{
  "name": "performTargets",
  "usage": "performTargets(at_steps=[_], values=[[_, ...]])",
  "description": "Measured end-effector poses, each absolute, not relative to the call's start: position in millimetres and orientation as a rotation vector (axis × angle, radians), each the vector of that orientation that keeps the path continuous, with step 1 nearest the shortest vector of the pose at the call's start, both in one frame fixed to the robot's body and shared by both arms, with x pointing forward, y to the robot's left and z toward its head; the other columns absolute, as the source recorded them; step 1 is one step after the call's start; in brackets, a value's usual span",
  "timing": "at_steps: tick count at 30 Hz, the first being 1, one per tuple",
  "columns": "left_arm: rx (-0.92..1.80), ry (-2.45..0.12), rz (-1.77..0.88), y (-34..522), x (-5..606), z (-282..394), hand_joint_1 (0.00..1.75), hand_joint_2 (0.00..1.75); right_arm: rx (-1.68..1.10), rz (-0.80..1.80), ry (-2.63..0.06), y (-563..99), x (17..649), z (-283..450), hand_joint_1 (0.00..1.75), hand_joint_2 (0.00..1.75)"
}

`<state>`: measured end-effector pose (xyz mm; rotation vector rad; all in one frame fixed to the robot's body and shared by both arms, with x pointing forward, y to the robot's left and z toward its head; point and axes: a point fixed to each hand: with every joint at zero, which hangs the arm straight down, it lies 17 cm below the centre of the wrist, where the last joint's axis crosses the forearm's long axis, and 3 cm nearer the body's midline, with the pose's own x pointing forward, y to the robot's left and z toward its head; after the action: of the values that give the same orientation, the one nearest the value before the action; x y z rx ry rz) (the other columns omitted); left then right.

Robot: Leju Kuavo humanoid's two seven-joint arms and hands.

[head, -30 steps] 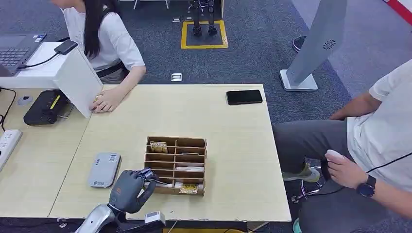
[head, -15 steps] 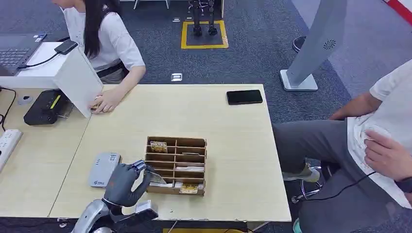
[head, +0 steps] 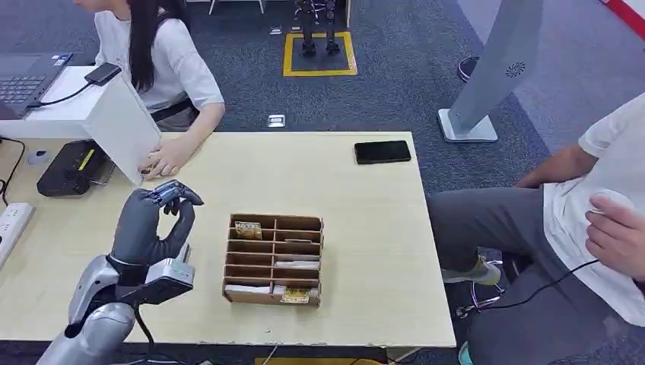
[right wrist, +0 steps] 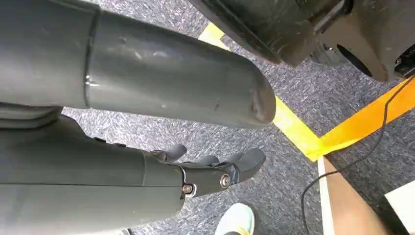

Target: Pass the card to the sensor for recognition and then transmit it.

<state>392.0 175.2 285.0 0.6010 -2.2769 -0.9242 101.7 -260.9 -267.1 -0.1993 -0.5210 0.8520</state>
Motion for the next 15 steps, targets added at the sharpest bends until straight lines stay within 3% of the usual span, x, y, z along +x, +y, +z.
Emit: performTargets(at_steps=[2, 3, 4, 5, 15], values=[[0.610, -2.284, -0.921, 178, 392, 289, 1.75, 1.75, -0.199, 0.851, -0.521, -261, 102, -267, 0.00, 0.00], [0.613, -2.285, -0.919, 178, 392, 290, 1.66, 1.75, -0.198, 0.851, -0.521, -261, 101, -267, 0.00, 0.00], [0.615, -2.288, -0.920, 179, 391, 290, 0.49, 1.75, -0.198, 0.850, -0.521, -261, 101, -267, 0.00, 0.00], [0.616, -2.290, -0.920, 179, 391, 291, 0.00, 1.75, -0.198, 0.850, -0.521, -261, 101, -267, 0.00, 0.00], [0.542, -2.354, -1.146, 162, 365, 272, 0.00, 1.75, -0.184, 0.850, -0.519, -259, 101, -267, 0.00, 0.00]])
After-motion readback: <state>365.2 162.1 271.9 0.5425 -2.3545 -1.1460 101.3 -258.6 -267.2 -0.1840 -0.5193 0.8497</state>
